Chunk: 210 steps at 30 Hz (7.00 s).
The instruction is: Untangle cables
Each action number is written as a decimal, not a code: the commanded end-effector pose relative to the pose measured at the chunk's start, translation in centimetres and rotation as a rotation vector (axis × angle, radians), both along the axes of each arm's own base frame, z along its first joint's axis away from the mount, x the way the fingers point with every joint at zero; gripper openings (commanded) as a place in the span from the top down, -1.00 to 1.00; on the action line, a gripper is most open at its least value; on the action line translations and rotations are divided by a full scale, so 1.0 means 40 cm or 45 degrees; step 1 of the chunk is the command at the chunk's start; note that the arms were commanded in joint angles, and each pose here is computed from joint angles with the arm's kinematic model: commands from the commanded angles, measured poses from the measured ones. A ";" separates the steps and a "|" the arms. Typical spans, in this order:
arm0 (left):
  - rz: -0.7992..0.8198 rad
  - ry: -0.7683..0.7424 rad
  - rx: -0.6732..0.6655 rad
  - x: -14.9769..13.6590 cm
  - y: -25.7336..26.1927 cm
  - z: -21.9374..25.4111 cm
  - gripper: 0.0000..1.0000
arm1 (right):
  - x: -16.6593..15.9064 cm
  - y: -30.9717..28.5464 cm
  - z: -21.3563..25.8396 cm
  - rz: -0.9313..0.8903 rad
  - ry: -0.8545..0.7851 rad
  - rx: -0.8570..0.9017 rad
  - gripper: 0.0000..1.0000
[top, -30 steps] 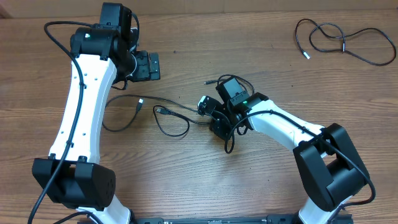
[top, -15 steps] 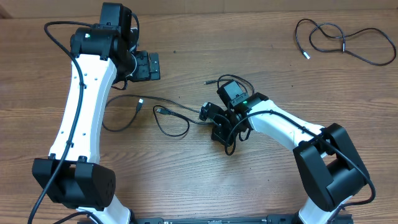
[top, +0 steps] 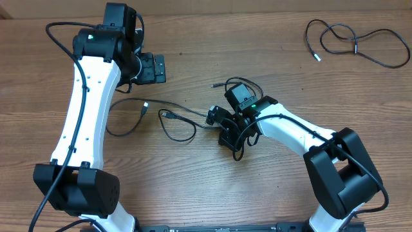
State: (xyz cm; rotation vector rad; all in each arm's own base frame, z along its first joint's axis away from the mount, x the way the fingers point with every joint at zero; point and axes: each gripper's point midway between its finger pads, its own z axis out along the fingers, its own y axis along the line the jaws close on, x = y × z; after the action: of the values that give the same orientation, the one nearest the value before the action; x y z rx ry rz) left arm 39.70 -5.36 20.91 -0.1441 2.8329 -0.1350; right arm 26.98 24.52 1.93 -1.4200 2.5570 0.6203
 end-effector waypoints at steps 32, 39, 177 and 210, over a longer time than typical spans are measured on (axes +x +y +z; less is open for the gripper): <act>-0.038 -0.012 -0.003 -0.001 -0.006 0.006 -1.00 | 0.145 -0.036 0.039 0.082 -0.348 -0.190 -0.05; -0.038 -0.012 -0.003 -0.001 -0.006 0.006 -0.99 | 0.144 -0.038 0.021 0.146 -0.388 -0.189 -0.08; -0.038 -0.012 -0.003 -0.001 -0.006 0.006 -1.00 | 0.016 -0.131 -0.100 -0.195 0.120 -0.478 -0.40; -0.038 -0.012 -0.003 -0.001 -0.006 0.006 -1.00 | -0.038 -0.097 -0.053 -0.244 0.287 -0.371 0.92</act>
State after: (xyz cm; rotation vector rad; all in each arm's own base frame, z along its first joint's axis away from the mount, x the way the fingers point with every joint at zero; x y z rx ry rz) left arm 39.71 -5.36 20.92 -0.1441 2.8325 -0.1350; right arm 26.01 20.74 -0.05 -1.2620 2.9631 0.3948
